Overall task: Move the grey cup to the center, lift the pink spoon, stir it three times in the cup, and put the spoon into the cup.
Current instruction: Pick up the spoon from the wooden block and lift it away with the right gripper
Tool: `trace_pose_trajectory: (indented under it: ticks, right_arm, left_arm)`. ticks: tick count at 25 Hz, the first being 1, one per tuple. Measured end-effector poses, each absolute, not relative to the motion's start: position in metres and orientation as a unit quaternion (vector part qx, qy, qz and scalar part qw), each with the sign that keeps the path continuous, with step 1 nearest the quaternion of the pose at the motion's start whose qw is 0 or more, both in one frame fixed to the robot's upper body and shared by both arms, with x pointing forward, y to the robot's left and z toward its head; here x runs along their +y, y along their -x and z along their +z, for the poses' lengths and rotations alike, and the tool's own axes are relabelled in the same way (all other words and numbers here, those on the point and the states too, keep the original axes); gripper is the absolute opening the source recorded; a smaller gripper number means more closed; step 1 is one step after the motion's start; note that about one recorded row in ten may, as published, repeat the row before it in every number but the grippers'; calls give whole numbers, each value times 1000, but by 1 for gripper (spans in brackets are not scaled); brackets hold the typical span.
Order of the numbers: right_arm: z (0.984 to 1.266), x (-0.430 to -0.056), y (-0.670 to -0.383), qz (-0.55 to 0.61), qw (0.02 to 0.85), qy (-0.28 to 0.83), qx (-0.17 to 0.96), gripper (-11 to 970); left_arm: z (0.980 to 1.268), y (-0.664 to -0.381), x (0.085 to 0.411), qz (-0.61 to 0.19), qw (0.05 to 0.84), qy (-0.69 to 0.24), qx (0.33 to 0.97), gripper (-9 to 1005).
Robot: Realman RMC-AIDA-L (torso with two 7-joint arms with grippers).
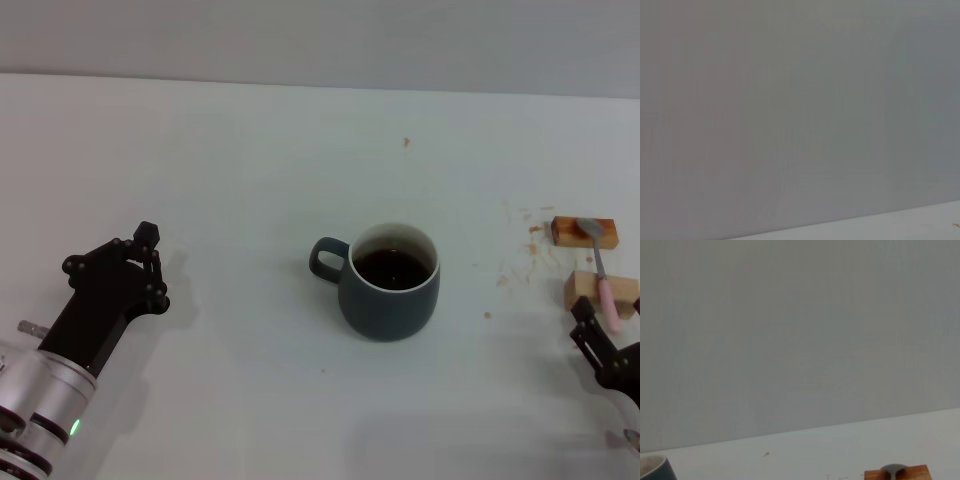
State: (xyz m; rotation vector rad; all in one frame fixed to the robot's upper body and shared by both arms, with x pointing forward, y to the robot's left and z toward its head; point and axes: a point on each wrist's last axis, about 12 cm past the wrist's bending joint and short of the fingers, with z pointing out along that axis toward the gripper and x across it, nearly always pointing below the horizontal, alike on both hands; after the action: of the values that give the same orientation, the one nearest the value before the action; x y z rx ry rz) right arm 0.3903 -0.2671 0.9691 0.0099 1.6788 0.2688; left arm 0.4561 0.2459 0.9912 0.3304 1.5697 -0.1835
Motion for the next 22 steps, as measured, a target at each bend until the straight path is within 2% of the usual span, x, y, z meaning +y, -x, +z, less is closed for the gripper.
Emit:
trace_pose_trajectory:
  ticks: [22]
  right_arm:
    - [968,-270,-388,113,659,-12,743,751]
  left_arm:
    - [991,-456,246,-82,692,-148,702,-2]
